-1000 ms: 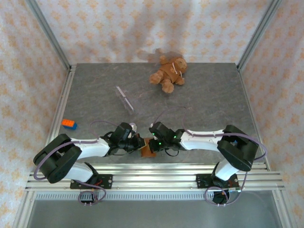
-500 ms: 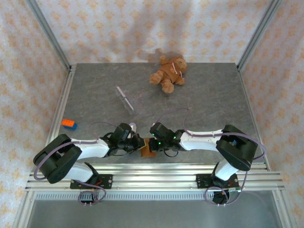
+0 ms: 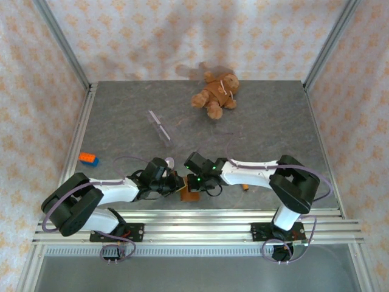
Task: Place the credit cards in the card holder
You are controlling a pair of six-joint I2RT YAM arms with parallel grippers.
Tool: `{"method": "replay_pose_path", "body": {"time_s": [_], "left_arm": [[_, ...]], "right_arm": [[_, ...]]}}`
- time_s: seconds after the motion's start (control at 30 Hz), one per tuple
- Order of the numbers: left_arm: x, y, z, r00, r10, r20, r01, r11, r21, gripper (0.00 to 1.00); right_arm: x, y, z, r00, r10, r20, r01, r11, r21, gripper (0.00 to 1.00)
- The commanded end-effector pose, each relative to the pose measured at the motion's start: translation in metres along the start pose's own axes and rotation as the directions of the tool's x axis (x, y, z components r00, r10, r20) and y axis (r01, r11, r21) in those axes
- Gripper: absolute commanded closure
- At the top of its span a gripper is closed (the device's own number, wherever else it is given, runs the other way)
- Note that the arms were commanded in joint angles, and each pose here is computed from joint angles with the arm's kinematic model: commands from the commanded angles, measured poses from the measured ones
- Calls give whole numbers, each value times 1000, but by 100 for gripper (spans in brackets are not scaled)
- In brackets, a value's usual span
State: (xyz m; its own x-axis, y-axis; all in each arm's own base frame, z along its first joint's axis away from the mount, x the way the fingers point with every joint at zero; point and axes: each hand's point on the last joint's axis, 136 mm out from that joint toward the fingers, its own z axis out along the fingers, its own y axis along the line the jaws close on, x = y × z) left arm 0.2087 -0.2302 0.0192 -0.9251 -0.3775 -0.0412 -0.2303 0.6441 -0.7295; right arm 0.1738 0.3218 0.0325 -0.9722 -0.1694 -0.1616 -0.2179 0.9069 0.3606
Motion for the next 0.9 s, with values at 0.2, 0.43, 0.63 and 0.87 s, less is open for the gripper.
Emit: {"method": "replay_pose_path", "body": {"time_s": [0.2, 0.43, 0.63, 0.87], "left_arm": [[7, 102, -7, 992, -112, 59, 125, 932, -340, 95], [8, 100, -4, 993, -113, 43, 121, 936, -330, 95], [7, 97, -1, 993, -111, 37, 117, 940, -321, 95], [8, 97, 4, 993, -117, 25, 119, 942, -313, 95]], "right_arm": [[36, -60, -13, 990, 16, -137, 20, 967, 254, 74], [6, -14, -20, 992, -59, -115, 76, 987, 143, 74], [-14, 8, -41, 991, -114, -74, 122, 986, 114, 73], [-4, -10, -30, 984, -123, -129, 145, 974, 172, 94]]}}
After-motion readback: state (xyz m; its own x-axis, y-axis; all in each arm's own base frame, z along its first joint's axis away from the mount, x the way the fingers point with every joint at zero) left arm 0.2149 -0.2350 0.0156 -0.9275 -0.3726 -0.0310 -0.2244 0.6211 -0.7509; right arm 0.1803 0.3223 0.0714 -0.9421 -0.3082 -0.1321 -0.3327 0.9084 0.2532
